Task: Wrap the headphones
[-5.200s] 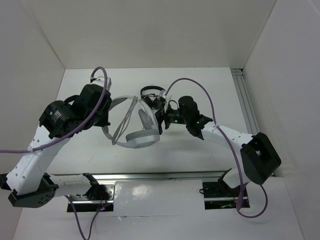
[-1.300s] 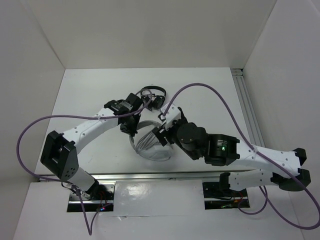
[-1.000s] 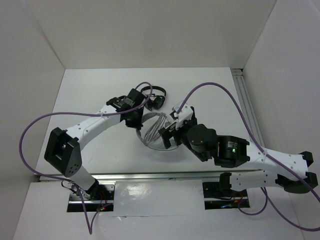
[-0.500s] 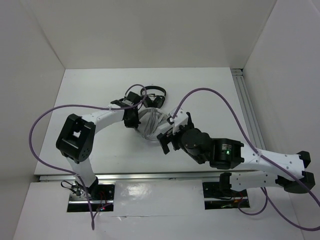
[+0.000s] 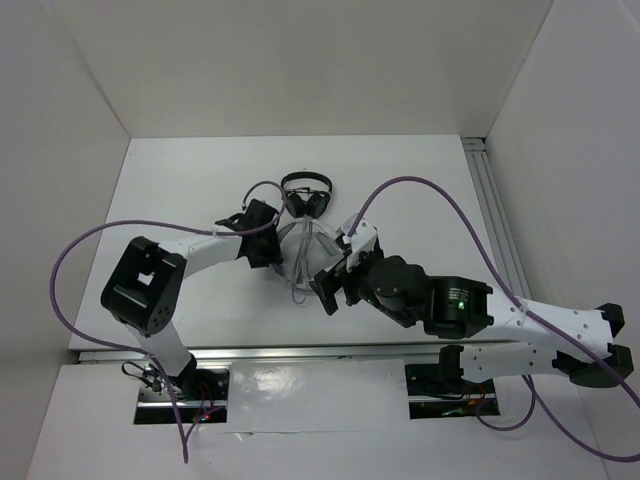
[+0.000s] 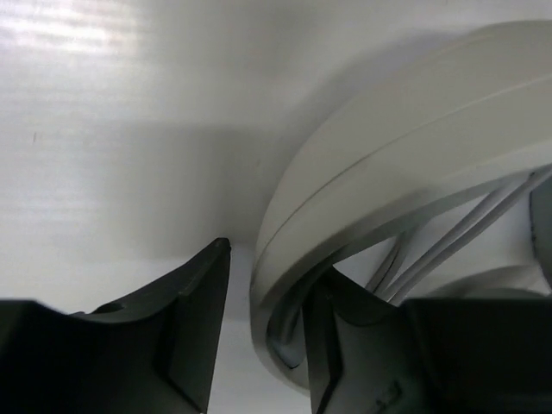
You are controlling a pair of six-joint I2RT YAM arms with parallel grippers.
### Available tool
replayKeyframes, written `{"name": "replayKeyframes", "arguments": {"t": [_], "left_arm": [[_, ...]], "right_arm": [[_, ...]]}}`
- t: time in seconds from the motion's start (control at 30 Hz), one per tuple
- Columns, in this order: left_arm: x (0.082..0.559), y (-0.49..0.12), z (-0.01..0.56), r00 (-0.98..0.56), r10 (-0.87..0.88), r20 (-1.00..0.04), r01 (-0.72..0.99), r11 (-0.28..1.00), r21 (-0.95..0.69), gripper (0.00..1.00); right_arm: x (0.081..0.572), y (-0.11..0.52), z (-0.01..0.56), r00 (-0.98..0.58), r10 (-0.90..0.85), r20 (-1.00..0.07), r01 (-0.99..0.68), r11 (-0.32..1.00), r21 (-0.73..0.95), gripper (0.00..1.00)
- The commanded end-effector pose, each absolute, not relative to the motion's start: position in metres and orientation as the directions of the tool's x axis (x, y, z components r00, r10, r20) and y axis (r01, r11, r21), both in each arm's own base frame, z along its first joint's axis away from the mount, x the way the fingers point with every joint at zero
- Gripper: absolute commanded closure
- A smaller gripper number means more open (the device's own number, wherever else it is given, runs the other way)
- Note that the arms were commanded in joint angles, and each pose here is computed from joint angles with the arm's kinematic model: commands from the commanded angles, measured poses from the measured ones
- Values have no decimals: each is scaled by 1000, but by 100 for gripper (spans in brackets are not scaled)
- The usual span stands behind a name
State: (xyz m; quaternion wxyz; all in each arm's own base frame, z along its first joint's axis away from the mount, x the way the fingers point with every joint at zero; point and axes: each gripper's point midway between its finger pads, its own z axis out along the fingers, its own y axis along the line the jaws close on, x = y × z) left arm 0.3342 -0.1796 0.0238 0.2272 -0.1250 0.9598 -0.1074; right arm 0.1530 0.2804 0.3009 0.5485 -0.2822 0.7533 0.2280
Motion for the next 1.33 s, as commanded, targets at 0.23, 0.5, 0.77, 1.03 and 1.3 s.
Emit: {"name": "replayKeyframes", "arguments": {"t": [0.23,0.5,0.77,1.03,1.3], "left_arm": [[316,-166,106,-784,-363,-504,-202,917,-345,46],[303,-142,234,-621,-384,-683,-110,906,-409,43],[214,-80,342,-459,-322,-828,-6,933,-359,0],[124,-36,347,-441,-314,-841,19,933,-358,0],[84,-21,336,-442,-346,-828,26,917,-398,0]], "right_arm": [[144,292,353,-233,-37,-972,-712,687,145,0],[142,291,387,-259,43,-965,-699,681,218,0],[135,222,419,-307,142,-941,-624,717,311,0],[125,147,404,-344,215,-914,-551,742,382,0],[126,122,391,-347,227,-910,-503,774,385,0]]}}
